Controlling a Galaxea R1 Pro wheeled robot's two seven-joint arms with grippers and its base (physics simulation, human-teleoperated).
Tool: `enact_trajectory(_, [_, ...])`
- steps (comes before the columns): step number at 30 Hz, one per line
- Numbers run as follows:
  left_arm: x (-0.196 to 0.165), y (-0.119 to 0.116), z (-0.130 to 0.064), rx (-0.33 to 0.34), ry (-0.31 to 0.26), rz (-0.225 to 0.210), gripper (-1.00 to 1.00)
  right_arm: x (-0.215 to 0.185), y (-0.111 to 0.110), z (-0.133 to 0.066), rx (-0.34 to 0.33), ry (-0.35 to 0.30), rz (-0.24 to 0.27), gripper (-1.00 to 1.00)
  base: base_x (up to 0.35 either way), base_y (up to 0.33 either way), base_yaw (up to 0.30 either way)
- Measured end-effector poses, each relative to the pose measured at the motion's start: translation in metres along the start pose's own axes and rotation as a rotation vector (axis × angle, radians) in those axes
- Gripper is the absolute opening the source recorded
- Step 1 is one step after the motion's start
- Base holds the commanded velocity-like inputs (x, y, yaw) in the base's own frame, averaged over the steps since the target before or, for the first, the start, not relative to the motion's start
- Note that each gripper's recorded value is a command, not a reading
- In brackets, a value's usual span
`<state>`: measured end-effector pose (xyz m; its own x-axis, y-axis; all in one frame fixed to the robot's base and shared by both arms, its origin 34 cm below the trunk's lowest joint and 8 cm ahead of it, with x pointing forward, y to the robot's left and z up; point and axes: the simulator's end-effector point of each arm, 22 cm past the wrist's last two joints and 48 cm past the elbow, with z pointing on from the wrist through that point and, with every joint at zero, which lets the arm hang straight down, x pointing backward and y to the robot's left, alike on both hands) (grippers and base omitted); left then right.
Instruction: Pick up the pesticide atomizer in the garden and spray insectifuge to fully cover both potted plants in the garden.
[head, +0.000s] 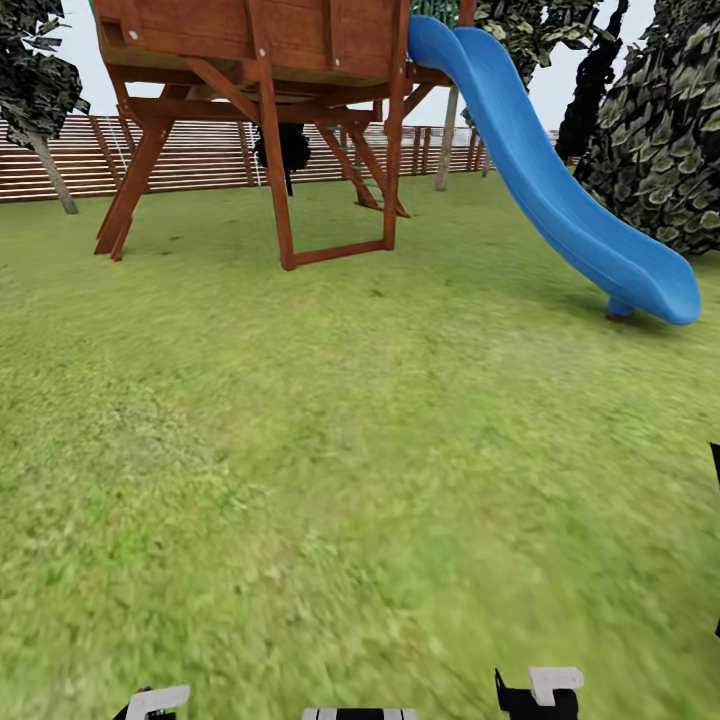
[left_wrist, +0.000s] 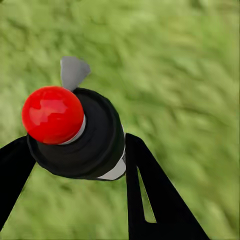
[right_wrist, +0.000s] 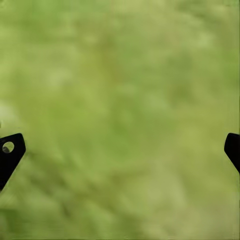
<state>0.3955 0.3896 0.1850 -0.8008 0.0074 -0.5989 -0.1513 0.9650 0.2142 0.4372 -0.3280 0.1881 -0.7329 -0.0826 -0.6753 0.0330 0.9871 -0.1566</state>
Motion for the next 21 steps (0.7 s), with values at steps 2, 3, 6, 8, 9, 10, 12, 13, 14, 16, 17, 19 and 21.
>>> enact_trajectory(2, [0.0000, 0.0000, 0.0000, 0.000, 0.000, 0.000, -1.00, -0.0001, 0.0005, 0.0000, -0.001, 0.000, 0.000, 1.00, 0.331, 0.086, 0.000])
enact_trajectory(3, [0.0000, 0.0001, 0.0000, 0.000, 0.000, 0.000, -1.00, -0.0003, 0.0010, 0.0000, -0.001, -0.001, 0.001, 1.00, 0.331, 0.086, 0.000])
enact_trajectory(6, [0.0000, -0.0001, 0.0000, 0.000, 0.000, 0.000, -1.00, -0.0007, 0.0023, 0.0001, -0.003, -0.001, 0.002, 1.00, 0.331, 0.086, 0.000])
enact_trajectory(8, [0.0000, 0.0000, 0.0000, 0.000, 0.000, 0.000, -1.00, -0.0012, 0.0027, 0.0003, -0.004, -0.002, 0.002, 1.00, 0.331, 0.086, 0.000])
enact_trajectory(9, [-0.0001, 0.0001, 0.0000, 0.000, 0.000, 0.000, -1.00, -0.0013, 0.0028, 0.0003, -0.004, -0.002, 0.002, 1.00, 0.331, 0.086, 0.000])
enact_trajectory(10, [-0.0002, -0.0004, 0.0000, 0.001, -0.001, 0.000, -1.00, -0.0010, 0.0029, 0.0002, -0.004, -0.002, 0.002, 1.00, 0.331, 0.086, 0.000])
enact_trajectory(12, [0.0000, -0.0010, -0.0001, 0.001, 0.000, 0.000, -1.00, -0.0012, 0.0027, 0.0003, -0.003, -0.002, 0.003, 1.00, 0.331, 0.086, 0.000])
enact_trajectory(13, [0.0000, -0.0011, -0.0001, 0.001, 0.000, 0.000, -1.00, -0.0011, 0.0027, 0.0003, -0.003, -0.002, 0.003, 1.00, 0.331, 0.086, 0.000])
enact_trajectory(14, [0.0000, -0.0012, -0.0001, 0.002, 0.000, 0.000, -1.00, -0.0007, 0.0025, 0.0001, -0.003, -0.001, 0.003, 1.00, 0.331, 0.086, 0.000])
enact_trajectory(16, [0.0001, -0.0012, -0.0001, 0.001, 0.000, -0.001, -1.00, -0.0007, 0.0023, 0.0001, -0.003, -0.001, 0.003, 1.00, 0.331, 0.086, 0.000])
enact_trajectory(17, [0.0003, -0.0012, -0.0001, 0.002, 0.001, -0.001, -1.00, -0.0009, 0.0020, 0.0002, -0.003, -0.002, 0.003, 1.00, 0.331, 0.086, 0.000])
enact_trajectory(19, [0.0009, -0.0015, -0.0002, 0.002, 0.002, -0.001, -1.00, -0.0006, 0.0017, 0.0001, -0.003, -0.001, 0.002, 1.00, 0.331, 0.086, 0.000])
enact_trajectory(21, [0.0009, -0.0015, -0.0003, 0.002, 0.002, -0.001, -1.00, -0.0005, 0.0013, 0.0001, -0.002, -0.001, 0.001, 1.00, 0.331, 0.086, 0.000])
